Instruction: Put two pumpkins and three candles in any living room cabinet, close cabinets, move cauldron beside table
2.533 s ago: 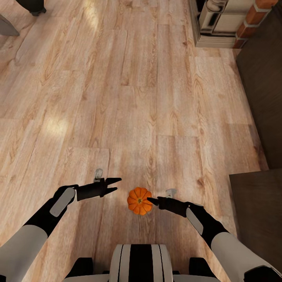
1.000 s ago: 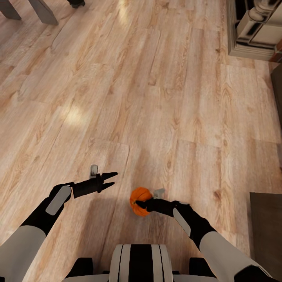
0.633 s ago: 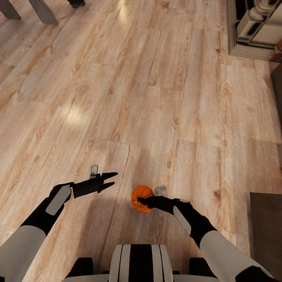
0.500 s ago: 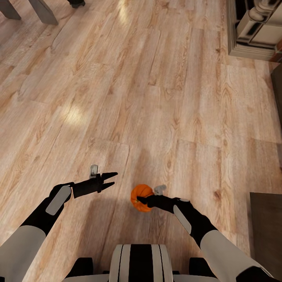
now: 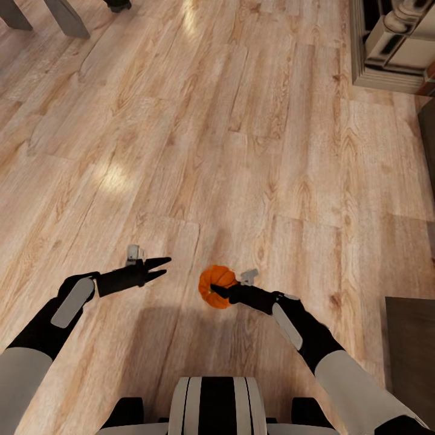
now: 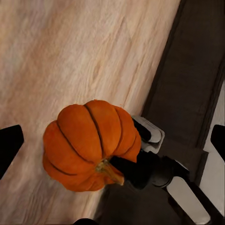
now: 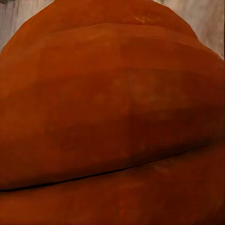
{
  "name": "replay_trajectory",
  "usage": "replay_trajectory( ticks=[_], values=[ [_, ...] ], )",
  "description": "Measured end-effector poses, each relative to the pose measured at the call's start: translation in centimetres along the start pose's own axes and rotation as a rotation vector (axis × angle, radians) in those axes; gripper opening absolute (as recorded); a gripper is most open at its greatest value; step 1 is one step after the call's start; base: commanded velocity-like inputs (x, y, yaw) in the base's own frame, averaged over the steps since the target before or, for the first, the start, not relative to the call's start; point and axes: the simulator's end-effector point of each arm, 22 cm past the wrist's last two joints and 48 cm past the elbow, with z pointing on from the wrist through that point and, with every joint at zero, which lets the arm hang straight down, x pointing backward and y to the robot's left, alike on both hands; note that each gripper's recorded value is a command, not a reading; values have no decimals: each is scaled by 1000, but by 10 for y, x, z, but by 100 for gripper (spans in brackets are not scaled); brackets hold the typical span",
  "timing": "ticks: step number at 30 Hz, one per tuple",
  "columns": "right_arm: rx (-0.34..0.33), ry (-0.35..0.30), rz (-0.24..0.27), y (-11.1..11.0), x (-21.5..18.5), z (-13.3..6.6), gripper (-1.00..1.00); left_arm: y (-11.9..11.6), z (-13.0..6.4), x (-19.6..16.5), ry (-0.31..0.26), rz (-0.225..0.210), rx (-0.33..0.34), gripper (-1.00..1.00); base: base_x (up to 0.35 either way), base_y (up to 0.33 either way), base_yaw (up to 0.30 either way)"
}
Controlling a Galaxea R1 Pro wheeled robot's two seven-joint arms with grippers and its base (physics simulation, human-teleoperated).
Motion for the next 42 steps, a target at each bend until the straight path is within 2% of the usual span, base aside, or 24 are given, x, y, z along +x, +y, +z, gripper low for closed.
replay_trajectory(
  ticks=[3, 7, 22, 30, 42],
  values=[
    [11, -33, 3, -6, -14, -5, -100, -2, -3, -2, -1, 16, -2, 100, 0, 0, 0],
    [45, -69, 14, -24, -27, -18, -100, -4, -3, -3, -1, 21, 0, 100, 0, 0, 0],
    [50, -78, 16, -27, -31, -21, -100, -6, 2, 0, -1, 11, 11, 100, 0, 0, 0],
    [48, -88, 0, -15, -42, -23, -100, -27, -2, -4, -3, 41, 27, 100, 0, 0, 41],
    [39, -116, -33, 4, -63, -33, -100, -57, -11, -11, -17, 84, 47, 100, 0, 0, 270]
  ],
)
